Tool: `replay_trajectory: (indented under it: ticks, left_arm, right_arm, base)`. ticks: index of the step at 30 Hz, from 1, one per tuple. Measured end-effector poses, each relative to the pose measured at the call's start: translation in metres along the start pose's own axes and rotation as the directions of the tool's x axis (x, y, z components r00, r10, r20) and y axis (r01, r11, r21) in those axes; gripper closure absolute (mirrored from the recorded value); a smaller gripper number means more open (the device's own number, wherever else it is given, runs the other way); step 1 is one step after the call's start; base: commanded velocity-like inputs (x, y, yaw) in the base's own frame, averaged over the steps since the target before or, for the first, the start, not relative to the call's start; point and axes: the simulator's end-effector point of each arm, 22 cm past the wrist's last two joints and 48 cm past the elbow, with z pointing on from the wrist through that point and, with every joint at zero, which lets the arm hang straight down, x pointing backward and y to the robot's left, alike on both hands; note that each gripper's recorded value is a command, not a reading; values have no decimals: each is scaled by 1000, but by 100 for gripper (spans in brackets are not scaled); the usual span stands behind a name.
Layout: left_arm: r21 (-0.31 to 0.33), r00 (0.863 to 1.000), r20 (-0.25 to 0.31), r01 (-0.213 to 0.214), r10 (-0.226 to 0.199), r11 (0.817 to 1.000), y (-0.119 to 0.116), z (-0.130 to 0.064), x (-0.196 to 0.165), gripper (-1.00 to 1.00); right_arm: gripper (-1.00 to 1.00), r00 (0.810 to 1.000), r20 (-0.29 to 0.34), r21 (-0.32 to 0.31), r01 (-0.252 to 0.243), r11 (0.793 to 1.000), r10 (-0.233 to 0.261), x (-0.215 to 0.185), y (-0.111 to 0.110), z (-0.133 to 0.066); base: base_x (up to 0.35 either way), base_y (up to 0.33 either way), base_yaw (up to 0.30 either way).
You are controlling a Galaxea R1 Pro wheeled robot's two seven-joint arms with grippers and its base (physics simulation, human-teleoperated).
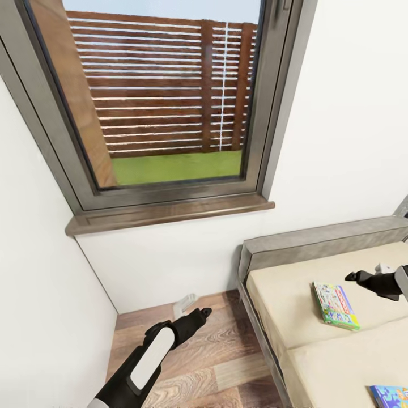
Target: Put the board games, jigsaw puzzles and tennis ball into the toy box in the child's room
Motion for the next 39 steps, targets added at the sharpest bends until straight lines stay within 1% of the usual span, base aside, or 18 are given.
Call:
replay_trajectory:
  ticks: [5,15,25,31,39]
  left_arm:
    - [15,1000,-14,14,-14,1000,0,5,4,-100]
    - [50,1000,2,7,-7,999,-4,10,2,-100]
    - [62,1000,5,5,-5,998,4,20,7,-100]
    - [70,1000,3,4,-4,998,9,27,11,-100]
    - [74,1000,2,5,-5,997,17,37,17,-100]
  right_arm:
    - [-100,1000,3,-3,-2,1000,2,0,0,6]
    - [-100,1000,-2,-13,-1,1000,1,10,1,23]
    - [-100,1000,-9,-22,0,1000,0,25,4,44]
    - [-100,1000,12,-30,15,999,-15,32,9,58]
    - [-100,999,38,-39,26,999,-25,36,14,71]
  base:
    - [0,0,0]
    - [0,0,0]
    - [0,0,0]
    - [0,0,0]
    - [0,0,0]
